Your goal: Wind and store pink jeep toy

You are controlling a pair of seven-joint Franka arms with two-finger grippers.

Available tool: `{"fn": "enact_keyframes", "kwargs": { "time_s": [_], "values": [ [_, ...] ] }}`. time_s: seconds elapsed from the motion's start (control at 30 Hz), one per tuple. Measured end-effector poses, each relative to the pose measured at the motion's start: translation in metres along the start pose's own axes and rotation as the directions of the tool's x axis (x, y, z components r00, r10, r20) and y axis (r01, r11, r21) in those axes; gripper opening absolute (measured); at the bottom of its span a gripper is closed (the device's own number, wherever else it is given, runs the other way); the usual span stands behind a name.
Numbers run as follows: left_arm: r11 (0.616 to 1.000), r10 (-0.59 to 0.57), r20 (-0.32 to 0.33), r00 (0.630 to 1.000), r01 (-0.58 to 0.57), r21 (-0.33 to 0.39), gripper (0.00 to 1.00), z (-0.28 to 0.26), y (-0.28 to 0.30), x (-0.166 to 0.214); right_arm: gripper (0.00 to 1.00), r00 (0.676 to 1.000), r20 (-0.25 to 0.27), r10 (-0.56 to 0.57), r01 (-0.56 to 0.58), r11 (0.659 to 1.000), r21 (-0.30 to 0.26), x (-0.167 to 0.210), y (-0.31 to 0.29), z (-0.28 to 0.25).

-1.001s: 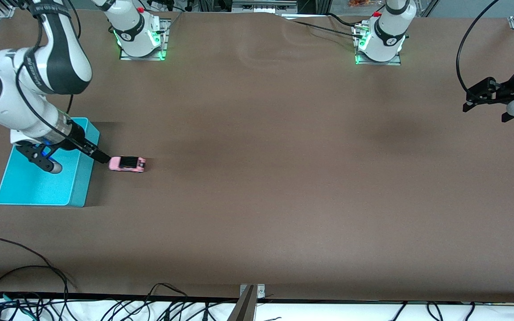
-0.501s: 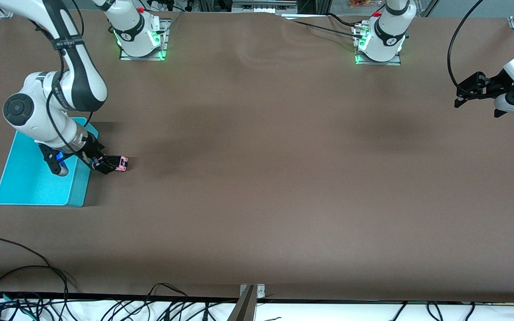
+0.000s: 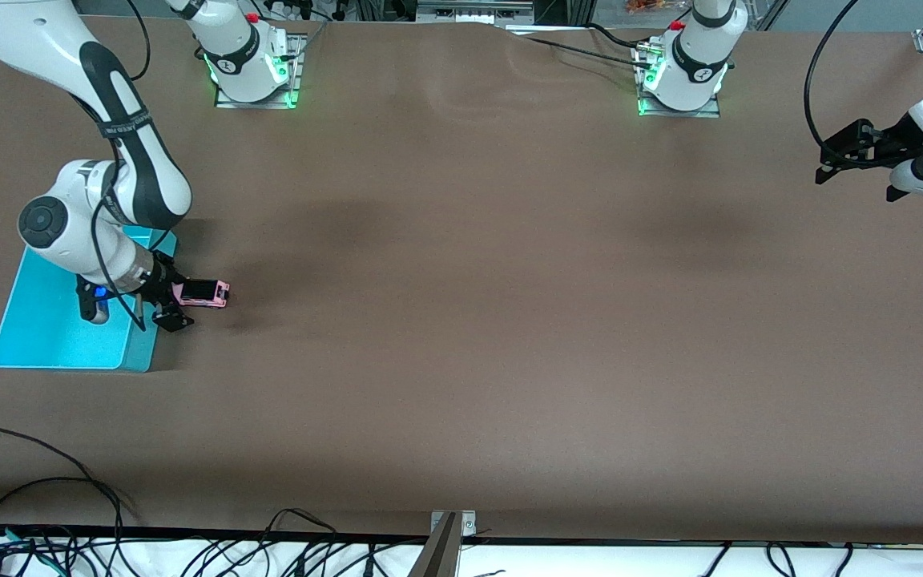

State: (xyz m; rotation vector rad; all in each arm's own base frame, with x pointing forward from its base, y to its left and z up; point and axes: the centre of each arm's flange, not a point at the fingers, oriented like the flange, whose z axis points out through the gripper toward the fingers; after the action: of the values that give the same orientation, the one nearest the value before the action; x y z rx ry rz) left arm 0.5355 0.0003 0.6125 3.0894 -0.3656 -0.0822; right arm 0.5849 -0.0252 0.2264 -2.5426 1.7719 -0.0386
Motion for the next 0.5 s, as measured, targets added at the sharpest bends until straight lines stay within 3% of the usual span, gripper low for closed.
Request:
{"fn": "enact_keyframes", "kwargs": {
  "time_s": [0.5],
  "values": [
    [1.0, -0.014, 0.012, 1.0, 0.014, -0.002, 1.0, 0.003, -0.009, 0.013, 1.0, 1.0, 0.008, 0.023, -0.022, 1.0, -0.014, -0.005, 0.002, 0.024]
  ]
}}
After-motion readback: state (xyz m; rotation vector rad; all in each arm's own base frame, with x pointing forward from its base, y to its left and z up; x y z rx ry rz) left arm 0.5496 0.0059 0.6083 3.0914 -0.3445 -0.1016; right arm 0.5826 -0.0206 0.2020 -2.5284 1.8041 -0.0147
